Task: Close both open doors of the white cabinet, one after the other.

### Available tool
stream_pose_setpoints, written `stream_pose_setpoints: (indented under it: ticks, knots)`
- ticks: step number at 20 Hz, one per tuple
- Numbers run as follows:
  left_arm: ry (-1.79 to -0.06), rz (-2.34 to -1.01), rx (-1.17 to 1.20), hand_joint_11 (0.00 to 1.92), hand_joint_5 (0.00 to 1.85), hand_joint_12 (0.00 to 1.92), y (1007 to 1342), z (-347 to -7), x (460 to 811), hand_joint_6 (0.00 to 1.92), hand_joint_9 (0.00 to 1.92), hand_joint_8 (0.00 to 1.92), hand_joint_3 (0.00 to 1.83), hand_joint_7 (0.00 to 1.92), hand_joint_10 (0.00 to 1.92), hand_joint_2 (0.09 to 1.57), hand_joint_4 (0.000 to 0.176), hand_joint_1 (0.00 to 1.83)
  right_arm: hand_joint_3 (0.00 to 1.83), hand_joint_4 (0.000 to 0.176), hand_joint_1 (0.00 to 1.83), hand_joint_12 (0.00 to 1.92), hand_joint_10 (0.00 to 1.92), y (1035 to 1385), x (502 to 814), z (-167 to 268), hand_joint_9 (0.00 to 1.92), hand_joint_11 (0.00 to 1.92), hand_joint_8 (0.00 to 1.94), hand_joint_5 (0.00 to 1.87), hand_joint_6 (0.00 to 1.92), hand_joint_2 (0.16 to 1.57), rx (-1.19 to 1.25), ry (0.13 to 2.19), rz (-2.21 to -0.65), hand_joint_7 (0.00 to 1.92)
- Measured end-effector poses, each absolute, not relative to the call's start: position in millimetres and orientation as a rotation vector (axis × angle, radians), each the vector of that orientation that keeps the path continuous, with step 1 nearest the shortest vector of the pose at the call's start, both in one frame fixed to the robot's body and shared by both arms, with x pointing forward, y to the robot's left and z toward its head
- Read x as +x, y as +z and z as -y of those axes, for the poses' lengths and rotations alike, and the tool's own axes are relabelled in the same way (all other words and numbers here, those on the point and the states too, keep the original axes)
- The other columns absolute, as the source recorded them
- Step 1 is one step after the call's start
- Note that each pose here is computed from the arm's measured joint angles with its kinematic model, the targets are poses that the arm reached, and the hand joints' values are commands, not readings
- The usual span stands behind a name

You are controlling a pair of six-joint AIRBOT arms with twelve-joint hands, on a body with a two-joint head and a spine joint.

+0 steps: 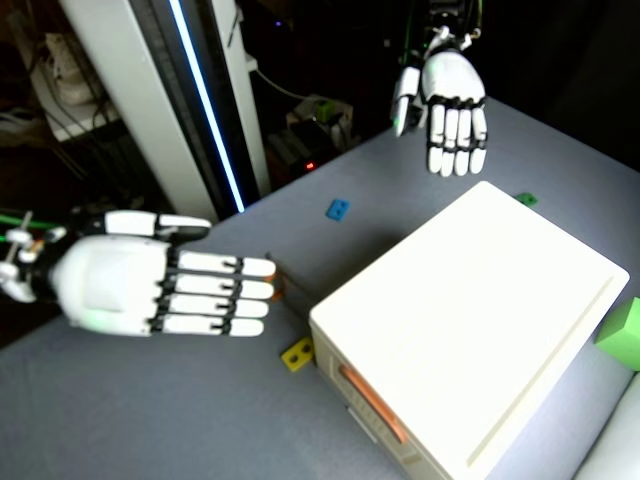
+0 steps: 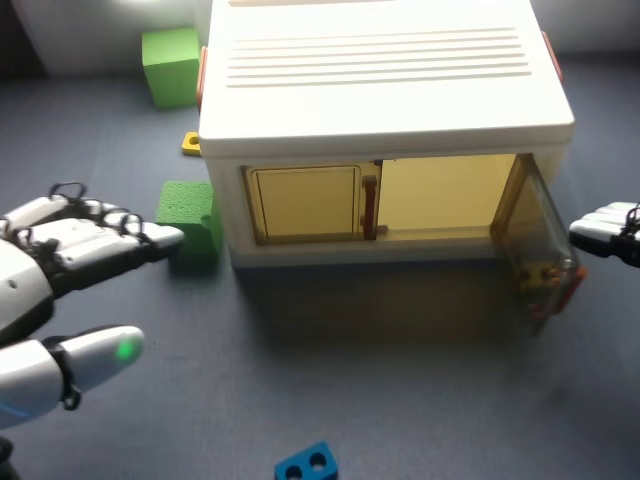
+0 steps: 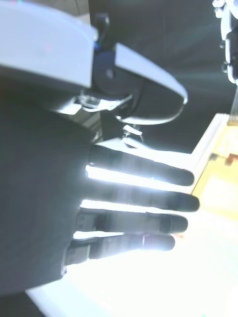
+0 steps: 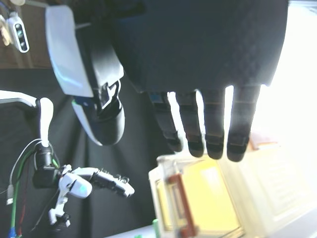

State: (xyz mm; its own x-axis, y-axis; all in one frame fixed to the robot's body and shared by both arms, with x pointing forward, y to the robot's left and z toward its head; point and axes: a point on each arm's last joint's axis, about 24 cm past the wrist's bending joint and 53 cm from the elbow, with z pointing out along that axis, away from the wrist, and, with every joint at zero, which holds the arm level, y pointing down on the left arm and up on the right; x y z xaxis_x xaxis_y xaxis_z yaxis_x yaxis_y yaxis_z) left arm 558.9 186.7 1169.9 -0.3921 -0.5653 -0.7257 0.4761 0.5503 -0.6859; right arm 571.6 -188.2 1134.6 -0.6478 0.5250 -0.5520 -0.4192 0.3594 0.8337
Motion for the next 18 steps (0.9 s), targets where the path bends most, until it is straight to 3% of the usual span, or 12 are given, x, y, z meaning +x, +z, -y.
stream_pose_setpoints:
  ticks: [10,15,18]
  knots:
    - [-1.11,-1.614,-0.11,0.0,0.22,0.51,1168.7,-196.7,555.2,0.0,0.26,0.0,0.0,0.29,0.0,1.53,0.0,0.0,0.02,0.0,0.0,0.0,0.0,1122.8,570.7,175.6,0.0,0.0,0.0,0.0,0.0,1.47,0.038,1.399,-1.838,0.0]
    - [-1.103,-1.617,-0.126,0.0,0.23,0.51,1166.5,-200.4,553.6,0.0,0.26,0.0,0.0,0.3,0.0,1.53,0.0,0.0,0.01,0.0,0.0,0.0,0.0,1130.8,570.2,155.7,0.0,0.0,0.0,0.0,0.0,1.5,-0.019,1.449,-1.812,0.0]
    - [-1.096,-1.62,-0.132,0.0,0.23,0.6,1165.2,-202.3,553.9,0.0,0.27,0.0,0.0,0.3,0.0,1.53,0.0,0.0,0.01,0.0,0.0,0.0,0.0,1136.4,570.7,146.8,0.0,0.0,0.0,0.0,0.0,1.5,-0.046,1.468,-1.793,0.0]
